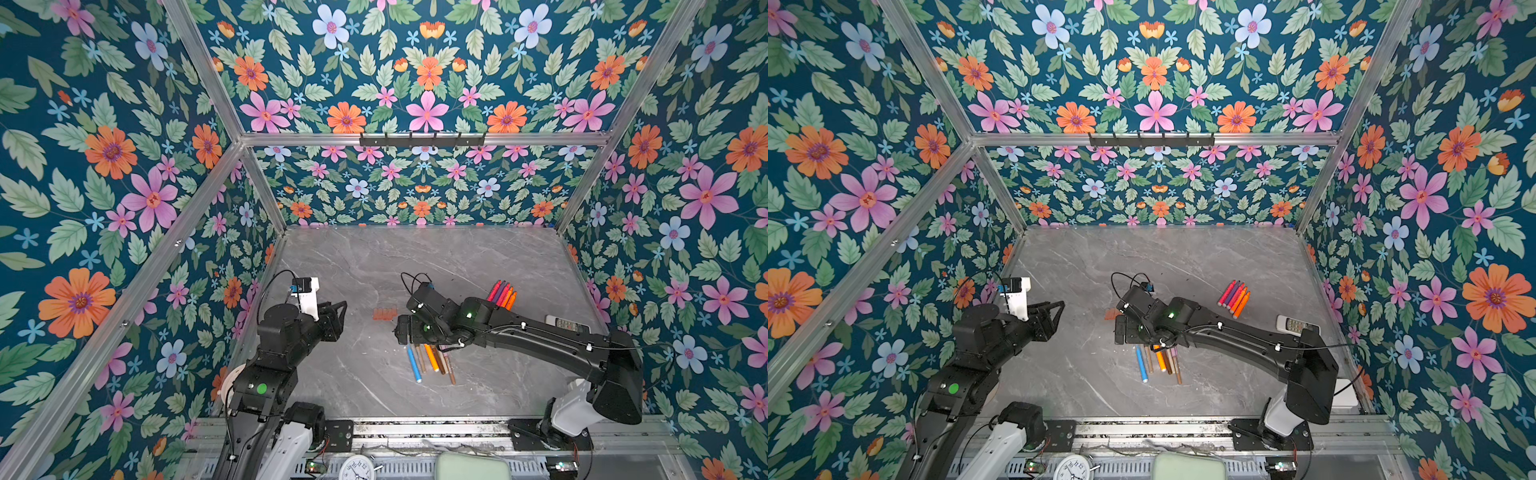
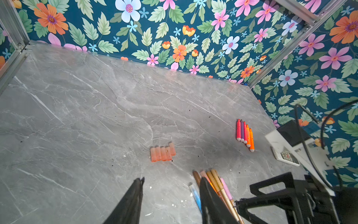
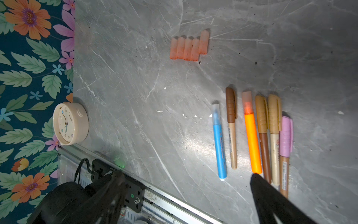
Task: Remove pen caps from pens
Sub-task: Pick up the pen from the bottom-center of the table.
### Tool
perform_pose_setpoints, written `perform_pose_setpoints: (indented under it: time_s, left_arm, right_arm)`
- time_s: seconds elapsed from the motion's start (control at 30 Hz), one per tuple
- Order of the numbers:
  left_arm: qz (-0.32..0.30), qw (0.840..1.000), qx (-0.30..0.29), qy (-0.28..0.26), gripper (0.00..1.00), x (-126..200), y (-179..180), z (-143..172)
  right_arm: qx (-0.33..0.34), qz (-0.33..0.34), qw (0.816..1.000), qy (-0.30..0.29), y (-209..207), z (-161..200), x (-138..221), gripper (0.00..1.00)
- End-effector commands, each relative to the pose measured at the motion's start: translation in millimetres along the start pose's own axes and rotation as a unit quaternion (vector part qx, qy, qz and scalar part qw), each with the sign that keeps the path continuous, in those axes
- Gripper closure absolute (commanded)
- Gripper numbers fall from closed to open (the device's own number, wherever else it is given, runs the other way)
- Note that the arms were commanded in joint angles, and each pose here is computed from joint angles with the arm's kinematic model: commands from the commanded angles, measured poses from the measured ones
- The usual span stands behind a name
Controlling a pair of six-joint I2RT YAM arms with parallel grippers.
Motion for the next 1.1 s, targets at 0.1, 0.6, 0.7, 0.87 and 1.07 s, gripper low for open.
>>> perform_pose_setpoints:
  time_s: [0.1, 0.6, 0.7, 0.87, 1.07]
  left_arm:
    - [-0.005, 1.000, 0.004, -0.003, 0.50, -2, 1, -2]
    - [-0.010, 1.000, 0.007, 0.011, 0.50, -9, 3, -1]
    - [-0.011, 1.000, 0.007, 0.011, 0.50, -9, 3, -1]
    - [-0.008, 1.000, 0.007, 0.012, 0.50, -9, 2, -1]
    - [-0.007, 1.000, 0.006, 0.012, 0.50, -9, 2, 0]
  right_arm:
    - [0.000, 0.019, 1.000, -0.013, -3, -2, 4, 0.01]
    - [0.111, 0.103, 0.987, 0.056, -19, 11, -43, 0.20]
    - [0.114, 0.080, 0.986, 0.087, -18, 19, -58, 0.40]
    - [0.096, 0.056, 0.989, 0.101, -22, 27, -73, 0.62]
    - [0.095, 0.103, 0.985, 0.102, -34, 31, -84, 0.62]
Point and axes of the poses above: each gripper's point midway between its finger pads, its own x axis back along the fingers, its own y axis along the line the jaws close on, z = x × y, the point moved 10 cm from there along x, back along the fingers, and after that the axes turned 5 degrees about -x, right-handed, at the moved point
